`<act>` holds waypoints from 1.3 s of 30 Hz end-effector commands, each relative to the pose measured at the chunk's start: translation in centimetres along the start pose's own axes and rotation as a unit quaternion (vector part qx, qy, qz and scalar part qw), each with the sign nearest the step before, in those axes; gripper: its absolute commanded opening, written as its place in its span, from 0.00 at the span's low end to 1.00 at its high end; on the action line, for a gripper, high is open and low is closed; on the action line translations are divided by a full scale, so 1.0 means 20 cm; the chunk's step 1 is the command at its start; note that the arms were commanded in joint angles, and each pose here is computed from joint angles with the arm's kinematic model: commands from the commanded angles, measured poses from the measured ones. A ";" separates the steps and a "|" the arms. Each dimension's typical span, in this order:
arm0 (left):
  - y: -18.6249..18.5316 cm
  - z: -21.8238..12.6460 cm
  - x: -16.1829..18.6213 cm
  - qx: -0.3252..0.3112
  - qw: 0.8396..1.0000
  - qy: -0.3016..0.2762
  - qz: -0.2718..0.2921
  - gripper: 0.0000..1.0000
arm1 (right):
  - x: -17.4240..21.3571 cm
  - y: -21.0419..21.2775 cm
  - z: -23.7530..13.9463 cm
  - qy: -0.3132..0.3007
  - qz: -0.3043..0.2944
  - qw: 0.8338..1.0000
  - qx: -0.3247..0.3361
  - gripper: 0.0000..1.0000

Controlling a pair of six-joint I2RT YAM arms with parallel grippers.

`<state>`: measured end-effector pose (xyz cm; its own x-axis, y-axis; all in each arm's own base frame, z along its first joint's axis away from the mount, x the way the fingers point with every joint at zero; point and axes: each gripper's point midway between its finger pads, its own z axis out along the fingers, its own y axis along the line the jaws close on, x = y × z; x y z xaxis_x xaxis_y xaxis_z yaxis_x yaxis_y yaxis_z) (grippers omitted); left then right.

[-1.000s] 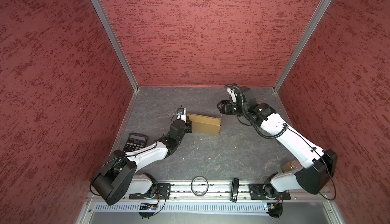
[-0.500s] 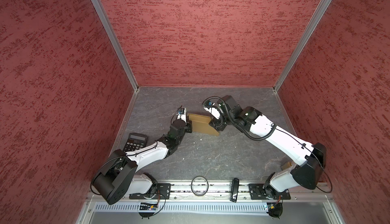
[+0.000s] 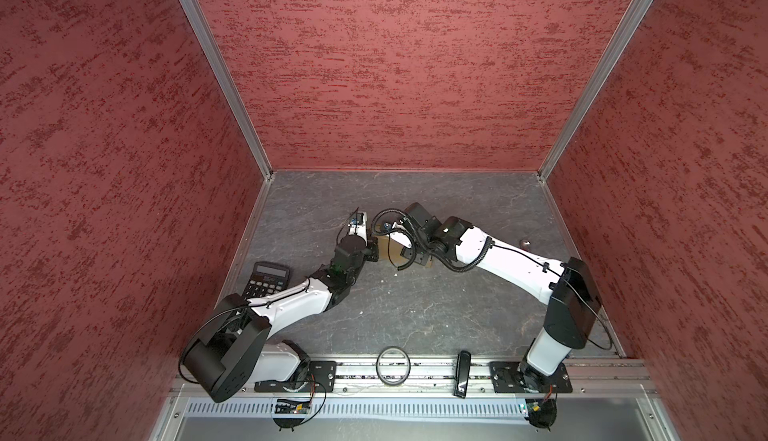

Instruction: Fold the paper box

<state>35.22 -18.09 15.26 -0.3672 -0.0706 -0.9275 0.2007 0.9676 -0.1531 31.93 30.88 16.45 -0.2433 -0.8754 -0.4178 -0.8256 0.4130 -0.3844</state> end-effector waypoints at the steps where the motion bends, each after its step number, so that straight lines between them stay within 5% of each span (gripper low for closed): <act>1: 0.05 -0.04 0.46 0.001 0.987 0.152 0.053 0.00 | -0.06 -0.06 0.00 -0.014 -0.013 0.999 0.045 0.51; 21: 0.06 -0.05 0.46 -0.010 0.988 0.148 0.050 0.00 | 0.02 0.00 0.11 -0.018 -0.015 0.997 0.072 0.27; 39: 0.09 -0.06 0.43 -0.026 0.990 0.132 0.038 0.12 | 0.03 0.05 0.14 -0.022 -0.006 0.997 0.072 0.10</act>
<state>34.78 -17.93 15.07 -0.3692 -0.0923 -0.9247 0.1846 0.9679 -0.1703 33.43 31.53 15.28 -0.1896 -0.8646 -0.4653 -0.7233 0.4435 -0.5293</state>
